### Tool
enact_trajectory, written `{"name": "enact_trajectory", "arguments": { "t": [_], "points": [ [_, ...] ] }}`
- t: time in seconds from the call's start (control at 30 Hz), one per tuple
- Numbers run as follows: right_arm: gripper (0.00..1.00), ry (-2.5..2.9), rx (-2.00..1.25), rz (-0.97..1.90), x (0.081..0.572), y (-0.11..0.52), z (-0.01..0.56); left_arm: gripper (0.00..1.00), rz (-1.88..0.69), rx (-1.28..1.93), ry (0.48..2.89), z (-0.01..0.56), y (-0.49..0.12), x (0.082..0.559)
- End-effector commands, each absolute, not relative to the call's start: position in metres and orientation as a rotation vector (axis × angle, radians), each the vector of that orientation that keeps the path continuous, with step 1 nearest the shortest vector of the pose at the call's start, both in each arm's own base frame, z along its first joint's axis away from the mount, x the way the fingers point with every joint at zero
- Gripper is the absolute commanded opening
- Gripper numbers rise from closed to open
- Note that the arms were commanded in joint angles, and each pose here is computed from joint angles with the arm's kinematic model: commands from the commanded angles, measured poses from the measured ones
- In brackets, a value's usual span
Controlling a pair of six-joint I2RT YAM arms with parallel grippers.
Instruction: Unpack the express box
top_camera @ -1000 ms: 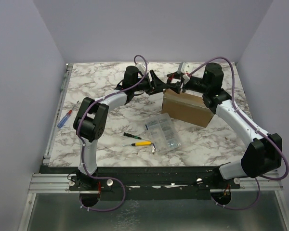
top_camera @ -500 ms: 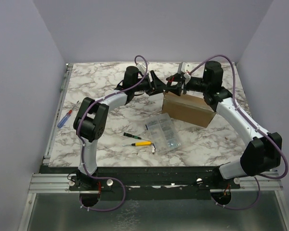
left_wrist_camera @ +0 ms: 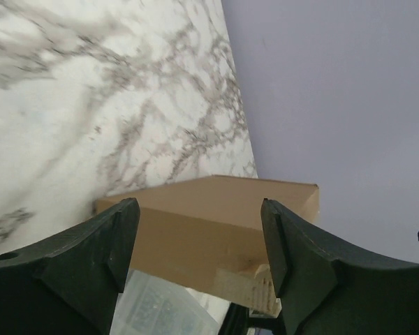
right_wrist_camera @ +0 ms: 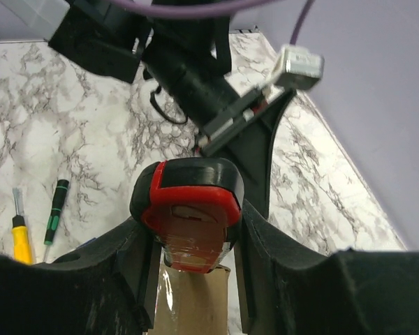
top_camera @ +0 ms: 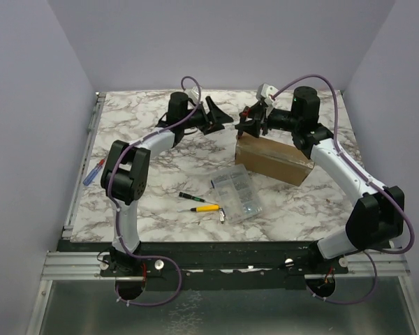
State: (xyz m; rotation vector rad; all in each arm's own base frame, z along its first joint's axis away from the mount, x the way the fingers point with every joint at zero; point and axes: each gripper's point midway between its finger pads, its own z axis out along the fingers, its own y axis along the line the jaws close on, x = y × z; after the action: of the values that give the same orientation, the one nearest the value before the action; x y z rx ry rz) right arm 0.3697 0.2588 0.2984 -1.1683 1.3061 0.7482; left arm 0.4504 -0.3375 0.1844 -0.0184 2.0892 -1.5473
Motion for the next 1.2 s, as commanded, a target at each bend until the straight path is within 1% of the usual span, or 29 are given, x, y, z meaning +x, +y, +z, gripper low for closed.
{"name": "enact_trajectory", "arguments": {
  "t": [0.0, 0.1, 0.23, 0.4, 0.5, 0.6, 0.87, 1.0, 1.17],
  "points": [
    [0.00, 1.383, -1.093, 0.745, 0.384, 0.258, 0.291, 0.77, -1.412, -0.026, 1.998, 0.231, -0.280, 0.471],
    [0.00, 1.387, -1.049, 0.703, 0.393, 0.254, 0.295, 0.72, -1.276, -0.061, 2.029, 0.229, -0.260, 0.462],
    [0.00, 1.390, -1.020, 0.652, 0.400, 0.250, 0.301, 0.66, -1.157, -0.041, 2.042, 0.211, -0.248, 0.427],
    [0.00, 1.390, -1.020, 0.639, 0.401, 0.248, 0.306, 0.52, -1.076, 0.216, 2.026, 0.200, -0.290, 0.360],
    [0.00, 1.400, -0.999, 0.638, 0.401, 0.247, 0.310, 0.43, -1.123, 0.237, 2.045, 0.197, -0.318, 0.341],
    [0.00, 1.406, -0.995, 0.634, 0.401, 0.246, 0.309, 0.37, -1.166, 0.223, 2.053, 0.197, -0.337, 0.343],
    [0.00, 1.402, -0.981, 0.679, 0.386, 0.247, 0.316, 0.28, -1.206, 0.101, 2.113, 0.184, -0.361, 0.371],
    [0.00, 1.383, -0.988, 0.705, 0.375, 0.247, 0.317, 0.26, -1.286, 0.004, 2.152, 0.174, -0.373, 0.376],
    [0.00, 1.410, -1.009, 0.681, 0.370, 0.250, 0.308, 0.26, -1.372, -0.049, 2.113, 0.190, -0.382, 0.378]
  ]
}}
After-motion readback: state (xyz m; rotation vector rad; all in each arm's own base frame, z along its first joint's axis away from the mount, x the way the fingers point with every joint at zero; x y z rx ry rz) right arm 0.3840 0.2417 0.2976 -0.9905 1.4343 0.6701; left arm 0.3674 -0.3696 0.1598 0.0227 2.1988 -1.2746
